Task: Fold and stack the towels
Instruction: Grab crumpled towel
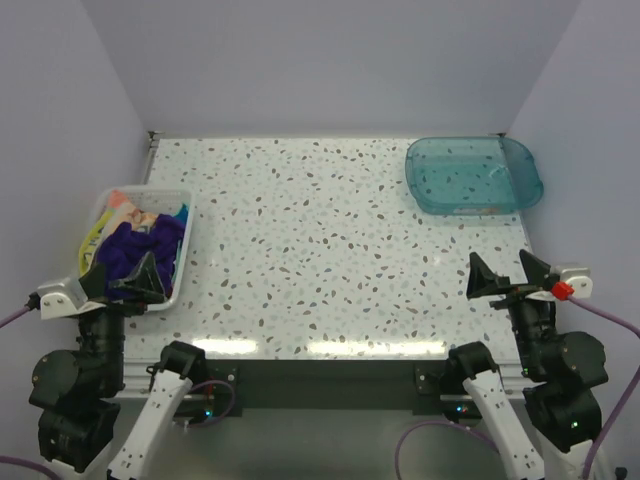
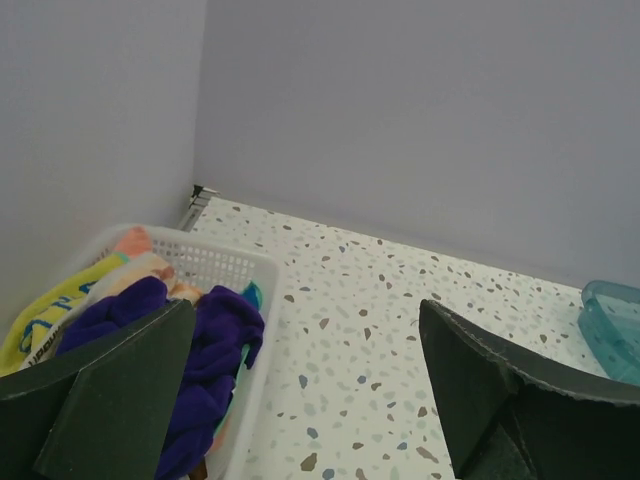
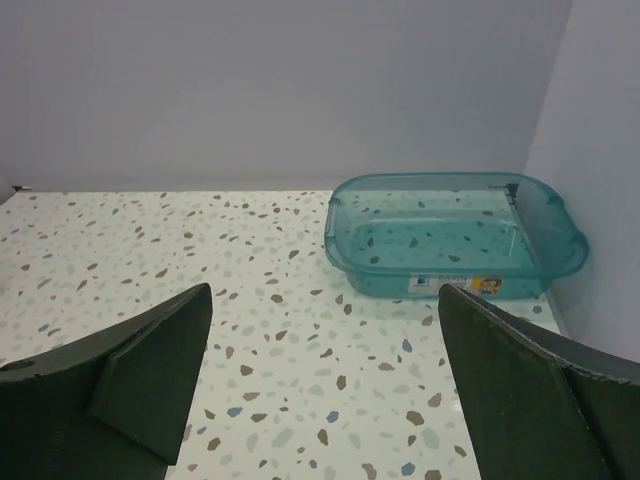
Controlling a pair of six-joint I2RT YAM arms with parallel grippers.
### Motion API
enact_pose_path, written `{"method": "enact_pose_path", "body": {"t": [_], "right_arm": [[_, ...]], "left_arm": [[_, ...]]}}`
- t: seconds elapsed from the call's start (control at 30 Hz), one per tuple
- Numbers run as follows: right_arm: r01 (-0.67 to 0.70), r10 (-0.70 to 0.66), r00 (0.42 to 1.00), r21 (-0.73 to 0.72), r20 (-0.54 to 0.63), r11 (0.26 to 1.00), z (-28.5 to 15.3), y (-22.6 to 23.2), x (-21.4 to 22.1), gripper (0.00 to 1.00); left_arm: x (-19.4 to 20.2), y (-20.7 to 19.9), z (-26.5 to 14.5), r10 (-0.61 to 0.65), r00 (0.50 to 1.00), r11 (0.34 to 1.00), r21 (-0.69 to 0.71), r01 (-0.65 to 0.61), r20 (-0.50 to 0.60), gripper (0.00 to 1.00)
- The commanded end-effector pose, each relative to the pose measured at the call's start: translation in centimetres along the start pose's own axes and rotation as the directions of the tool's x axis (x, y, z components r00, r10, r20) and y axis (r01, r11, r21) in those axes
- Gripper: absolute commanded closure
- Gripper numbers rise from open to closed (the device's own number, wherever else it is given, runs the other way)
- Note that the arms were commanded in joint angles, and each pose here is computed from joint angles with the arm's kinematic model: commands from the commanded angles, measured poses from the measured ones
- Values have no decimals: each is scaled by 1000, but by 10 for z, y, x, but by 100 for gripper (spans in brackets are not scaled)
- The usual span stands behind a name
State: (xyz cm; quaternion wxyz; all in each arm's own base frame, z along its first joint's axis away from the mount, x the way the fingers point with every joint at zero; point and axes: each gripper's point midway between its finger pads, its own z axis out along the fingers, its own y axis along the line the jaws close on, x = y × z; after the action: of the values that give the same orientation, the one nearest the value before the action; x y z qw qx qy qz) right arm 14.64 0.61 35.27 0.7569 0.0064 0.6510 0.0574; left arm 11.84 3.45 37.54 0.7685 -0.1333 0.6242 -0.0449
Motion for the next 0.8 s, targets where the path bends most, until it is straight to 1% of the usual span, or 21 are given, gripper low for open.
{"method": "enact_pose_path", "body": {"t": [0.0,0.1,0.27,0.3,0.37,0.4,0.43,0.47,0.5,0.57,0.6,0.67,0.7,0.77], "right_arm": [[-14,15,1000,-38,28,999,0,7,-13,1],[-17,17,1000,-44,8,999,3,9,-9,1],[-51,49,996,-32,-69,998,15,12,5,1],[-52,49,995,-30,-82,998,18,13,8,1],[-47,45,990,-10,-137,999,28,12,24,1],[-47,47,986,1,-162,999,31,12,33,1],[-46,46,983,4,-178,999,34,12,38,1],[-37,36,977,-2,-208,999,39,14,46,1],[-30,27,972,-8,-233,1000,42,16,53,1],[-18,6,958,-37,-286,999,50,23,67,1],[-11,-7,952,-58,-306,998,52,27,71,1],[8,-48,934,-112,-354,994,56,37,83,1],[15,-62,926,-128,-373,992,57,40,90,1],[30,-80,917,-134,-390,991,60,42,97,1]], "left_arm": [[0,1,4,-22,1000,1000,-19,22,8,0],[5,2,9,-16,1000,999,-35,15,-9,0],[14,-1,21,-31,998,998,-64,28,-57,0],[21,0,27,-27,995,996,-90,19,-92,0],[29,0,33,-64,990,991,-127,48,-127,0],[40,2,40,-56,982,986,-163,26,-178,0],[43,1,43,-86,977,981,-189,49,-193,0],[49,2,48,-94,971,976,-214,46,-218,0],[64,3,56,-107,956,964,-265,33,-272,0],[77,2,64,-113,938,954,-301,10,-329,0],[95,1,73,-110,912,944,-329,-29,-395,0],[111,0,81,-114,882,930,-362,-67,-457,0],[129,1,88,-115,851,912,-395,-114,-513,0],[150,4,98,-106,815,887,-424,-181,-569,0]]}}
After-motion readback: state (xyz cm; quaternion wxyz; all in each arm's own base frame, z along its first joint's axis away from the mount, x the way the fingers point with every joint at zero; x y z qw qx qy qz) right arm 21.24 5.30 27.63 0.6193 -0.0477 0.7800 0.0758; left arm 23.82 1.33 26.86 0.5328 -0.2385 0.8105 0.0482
